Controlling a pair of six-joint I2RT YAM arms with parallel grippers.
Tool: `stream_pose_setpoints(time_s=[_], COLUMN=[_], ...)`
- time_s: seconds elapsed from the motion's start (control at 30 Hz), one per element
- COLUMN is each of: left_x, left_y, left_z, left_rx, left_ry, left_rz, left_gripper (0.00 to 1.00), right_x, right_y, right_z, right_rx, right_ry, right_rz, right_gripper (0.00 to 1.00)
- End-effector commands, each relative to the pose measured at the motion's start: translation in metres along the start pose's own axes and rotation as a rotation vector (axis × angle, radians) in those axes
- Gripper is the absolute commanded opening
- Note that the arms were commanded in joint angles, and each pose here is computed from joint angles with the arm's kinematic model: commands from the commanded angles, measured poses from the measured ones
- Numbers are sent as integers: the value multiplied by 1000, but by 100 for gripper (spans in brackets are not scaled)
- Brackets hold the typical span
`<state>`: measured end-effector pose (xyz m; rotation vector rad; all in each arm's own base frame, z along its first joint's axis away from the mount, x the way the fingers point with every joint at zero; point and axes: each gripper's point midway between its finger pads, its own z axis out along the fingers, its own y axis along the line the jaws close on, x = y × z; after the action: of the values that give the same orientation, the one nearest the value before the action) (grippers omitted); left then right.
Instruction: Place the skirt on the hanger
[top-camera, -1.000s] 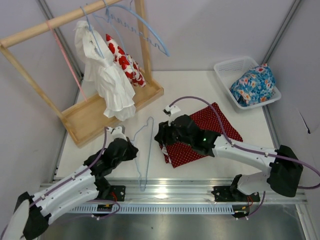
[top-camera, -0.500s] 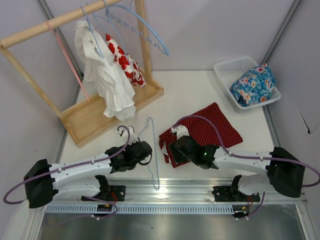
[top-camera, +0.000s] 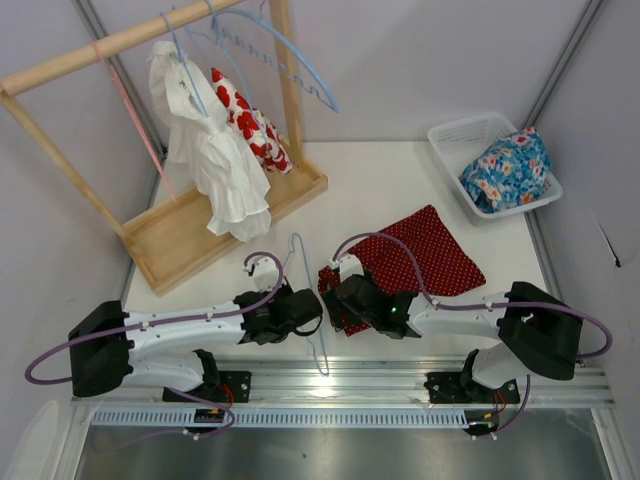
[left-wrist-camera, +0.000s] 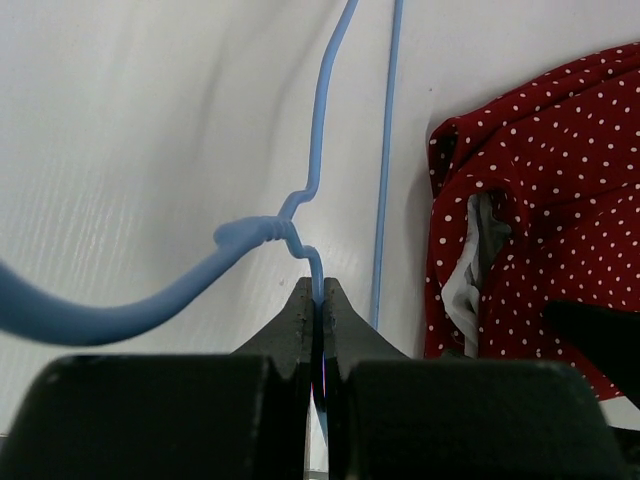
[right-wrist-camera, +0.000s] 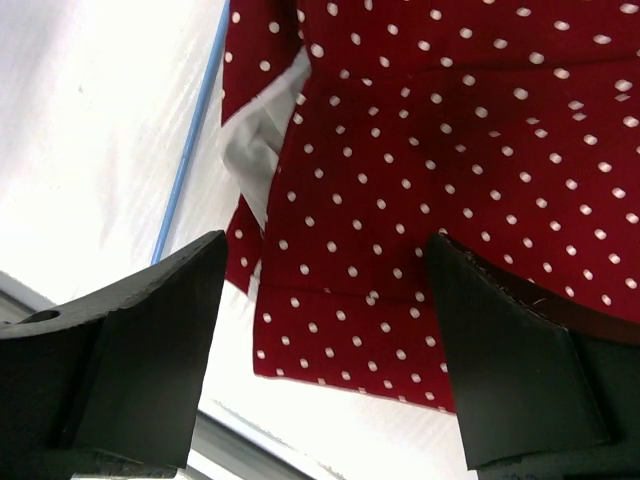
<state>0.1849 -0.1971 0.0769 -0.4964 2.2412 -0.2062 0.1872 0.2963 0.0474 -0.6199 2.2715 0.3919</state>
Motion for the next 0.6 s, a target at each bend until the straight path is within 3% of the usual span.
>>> stream_pose_setpoints(time_s=[0.0,0.2,0.3,0.33,0.43,0.57], left_x=[-12,-11,-11,-11,-8,-2], left_y=[-9,-16,-20,-22,-29,-35], left_z=[-2,-2,-2,-3,-2,2], left_rx=[17,46,70,80,112,118], left_ry=[-53,-50,-47,-45,-35,-27], left_rz=[-50,-33,-25,-24,-10,-2], left_gripper=[0,0,0,0,0,0], right_x=[-23,-4,1,1,-8,-31], right_y=[14,15,14,14,13,27], right_z=[8,30,36,35,28,10], right_rx=[-19,-1,12,17,3,-164], right_ry=[-71,-8,12,10,-17,-89], right_rz=[-3,-34,-42,-43,-13,106], right_gripper=[85,76,58,43,17,7])
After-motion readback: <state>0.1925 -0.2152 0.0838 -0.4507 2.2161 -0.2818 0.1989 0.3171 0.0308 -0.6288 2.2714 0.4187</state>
